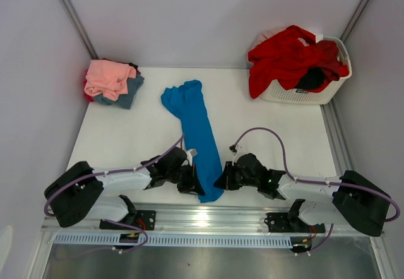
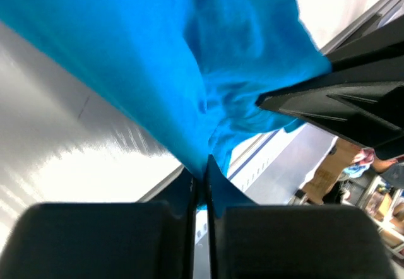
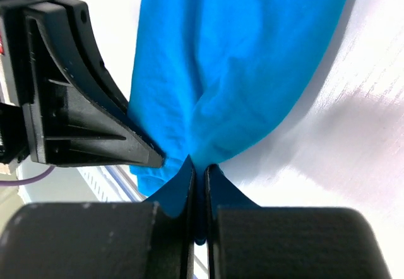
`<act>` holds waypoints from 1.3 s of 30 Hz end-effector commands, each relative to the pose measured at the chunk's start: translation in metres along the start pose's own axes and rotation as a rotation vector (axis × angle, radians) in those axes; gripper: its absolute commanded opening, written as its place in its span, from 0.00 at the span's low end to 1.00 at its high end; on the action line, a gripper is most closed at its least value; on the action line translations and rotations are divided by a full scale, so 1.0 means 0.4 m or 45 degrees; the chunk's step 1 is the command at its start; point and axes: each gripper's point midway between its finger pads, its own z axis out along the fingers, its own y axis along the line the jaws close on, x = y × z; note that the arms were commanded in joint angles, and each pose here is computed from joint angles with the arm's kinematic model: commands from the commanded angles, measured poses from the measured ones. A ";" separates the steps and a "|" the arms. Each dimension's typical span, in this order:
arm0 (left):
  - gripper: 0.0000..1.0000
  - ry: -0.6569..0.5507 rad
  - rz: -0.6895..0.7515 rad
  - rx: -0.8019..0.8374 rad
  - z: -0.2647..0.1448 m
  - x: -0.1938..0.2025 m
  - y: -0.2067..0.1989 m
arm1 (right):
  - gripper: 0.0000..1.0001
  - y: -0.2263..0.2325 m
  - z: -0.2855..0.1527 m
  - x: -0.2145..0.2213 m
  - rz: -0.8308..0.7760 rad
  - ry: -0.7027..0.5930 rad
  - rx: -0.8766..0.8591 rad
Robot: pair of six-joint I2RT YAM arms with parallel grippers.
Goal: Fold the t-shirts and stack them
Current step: Grab the bottom of the folded rectangular tshirt with both arms
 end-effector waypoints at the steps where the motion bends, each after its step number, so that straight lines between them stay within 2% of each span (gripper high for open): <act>1: 0.01 0.035 0.058 0.017 -0.027 0.012 -0.031 | 0.00 0.039 -0.017 -0.045 -0.015 -0.050 -0.010; 6: 0.00 0.063 0.091 0.025 -0.074 0.033 -0.052 | 0.00 0.084 -0.048 -0.047 -0.019 0.026 -0.004; 8: 0.01 0.094 0.087 0.003 -0.097 0.053 -0.048 | 0.00 0.065 -0.064 -0.021 -0.013 0.105 0.079; 16: 0.01 0.149 0.066 0.026 -0.172 0.120 -0.044 | 0.00 0.109 -0.112 0.051 0.067 0.335 0.091; 19: 0.01 0.171 0.035 0.007 -0.189 0.146 -0.025 | 0.00 0.114 -0.131 0.069 0.069 0.375 0.109; 25: 0.00 0.140 -0.007 -0.035 -0.230 0.175 0.005 | 0.00 0.133 -0.166 0.058 0.057 0.359 0.119; 29: 0.01 -0.016 0.038 -0.108 -0.277 0.129 -0.007 | 0.00 0.141 -0.181 -0.002 -0.022 0.244 0.157; 30: 0.01 -0.101 0.070 -0.140 -0.294 0.096 -0.015 | 0.00 0.153 -0.184 -0.030 -0.065 0.207 0.152; 33: 0.01 -0.214 0.133 -0.227 -0.328 0.036 -0.034 | 0.00 0.154 -0.178 -0.102 -0.144 0.132 0.175; 34: 0.01 -0.262 0.153 -0.218 -0.350 0.006 -0.070 | 0.00 0.156 -0.174 -0.122 -0.159 0.114 0.174; 36: 0.01 -0.266 0.170 -0.313 -0.347 -0.023 -0.056 | 0.00 0.143 -0.156 -0.158 -0.205 0.100 0.195; 39: 0.01 -0.319 0.191 -0.326 -0.353 -0.083 -0.085 | 0.00 0.154 -0.129 -0.221 -0.256 0.056 0.183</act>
